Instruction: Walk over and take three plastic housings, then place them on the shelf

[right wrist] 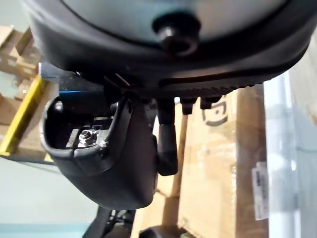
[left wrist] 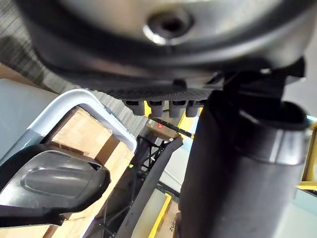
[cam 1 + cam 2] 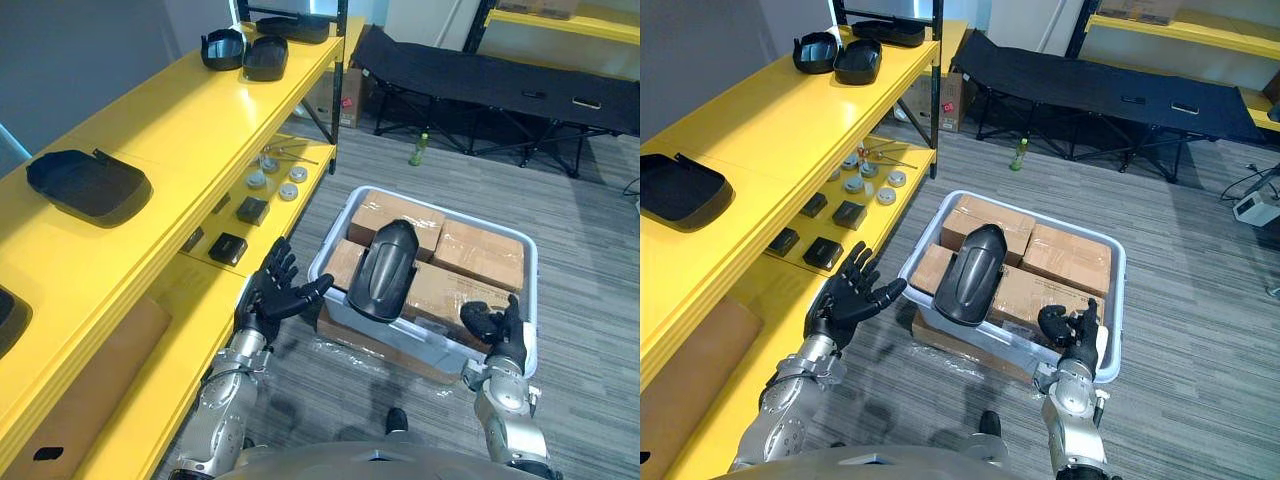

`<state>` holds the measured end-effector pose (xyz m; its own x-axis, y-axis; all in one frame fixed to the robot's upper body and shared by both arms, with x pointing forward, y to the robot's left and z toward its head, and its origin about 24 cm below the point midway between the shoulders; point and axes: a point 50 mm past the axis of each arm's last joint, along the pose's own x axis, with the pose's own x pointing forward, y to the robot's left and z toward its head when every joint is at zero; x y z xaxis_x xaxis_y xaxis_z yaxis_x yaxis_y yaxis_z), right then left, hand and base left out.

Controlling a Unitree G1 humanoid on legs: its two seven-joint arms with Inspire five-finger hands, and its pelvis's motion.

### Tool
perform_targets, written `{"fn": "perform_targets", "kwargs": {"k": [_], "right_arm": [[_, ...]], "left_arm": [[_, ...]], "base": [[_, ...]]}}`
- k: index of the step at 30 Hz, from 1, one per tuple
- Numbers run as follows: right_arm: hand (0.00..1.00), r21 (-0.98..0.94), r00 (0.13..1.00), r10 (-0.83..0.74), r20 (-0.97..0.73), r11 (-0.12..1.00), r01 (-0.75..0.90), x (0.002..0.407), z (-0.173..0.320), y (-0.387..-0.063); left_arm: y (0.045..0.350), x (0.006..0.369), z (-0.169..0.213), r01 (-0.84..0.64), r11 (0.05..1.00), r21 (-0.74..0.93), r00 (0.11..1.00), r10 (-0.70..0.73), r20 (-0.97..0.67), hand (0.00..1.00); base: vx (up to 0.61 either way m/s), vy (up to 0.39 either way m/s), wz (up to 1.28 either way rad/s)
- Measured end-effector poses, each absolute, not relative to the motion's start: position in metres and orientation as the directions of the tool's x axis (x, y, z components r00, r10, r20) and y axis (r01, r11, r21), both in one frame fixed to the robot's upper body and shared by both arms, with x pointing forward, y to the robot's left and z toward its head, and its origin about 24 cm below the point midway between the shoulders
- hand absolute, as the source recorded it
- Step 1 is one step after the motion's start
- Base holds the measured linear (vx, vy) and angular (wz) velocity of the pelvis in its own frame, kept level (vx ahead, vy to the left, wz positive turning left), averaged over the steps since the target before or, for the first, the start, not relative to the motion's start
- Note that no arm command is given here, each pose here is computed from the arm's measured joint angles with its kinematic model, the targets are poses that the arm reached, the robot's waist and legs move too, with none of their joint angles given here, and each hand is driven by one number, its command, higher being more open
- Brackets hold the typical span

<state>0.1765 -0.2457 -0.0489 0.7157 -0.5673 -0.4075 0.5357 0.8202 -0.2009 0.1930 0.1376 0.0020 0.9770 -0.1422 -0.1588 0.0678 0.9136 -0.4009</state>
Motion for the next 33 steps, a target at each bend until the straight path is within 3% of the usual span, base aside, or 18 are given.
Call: {"fn": "perform_targets", "kwargs": {"k": [8,14,19,26,33], "right_arm": [[1.00,-0.356,0.714,-0.646,-0.269,0.756,0.550,0.192,-0.032,-0.252],[1.00,-0.372,0.694,-0.720,-0.008,0.647,0.666,0.208,0.024,-0.289],[1.00,-0.358,0.696,-0.717,0.020,0.645,0.675,0.208,0.029,-0.295],[1.00,-0.291,0.809,-0.573,0.129,0.758,0.583,0.214,0.039,-0.280],[1.00,-0.381,0.937,-0.205,0.282,0.872,0.306,0.227,0.050,-0.214]], "left_arm": [[0.133,0.191,0.000,0.090,0.913,-0.399,0.970,-0.172,-0.174,1.00],[0.144,0.190,-0.002,0.045,0.920,-0.389,0.972,-0.130,-0.194,1.00],[0.146,0.189,-0.003,0.043,0.921,-0.387,0.972,-0.128,-0.196,1.00],[0.140,0.189,-0.001,0.127,0.900,-0.418,0.964,-0.212,-0.163,1.00],[0.104,0.186,0.004,0.345,0.695,-0.631,0.855,-0.511,-0.095,1.00]], "base": [[0.00,0.000,0.00],[0.00,0.001,-0.01],[-0.01,0.004,-0.03],[-0.01,0.003,-0.04],[0.00,0.000,0.00]]}}
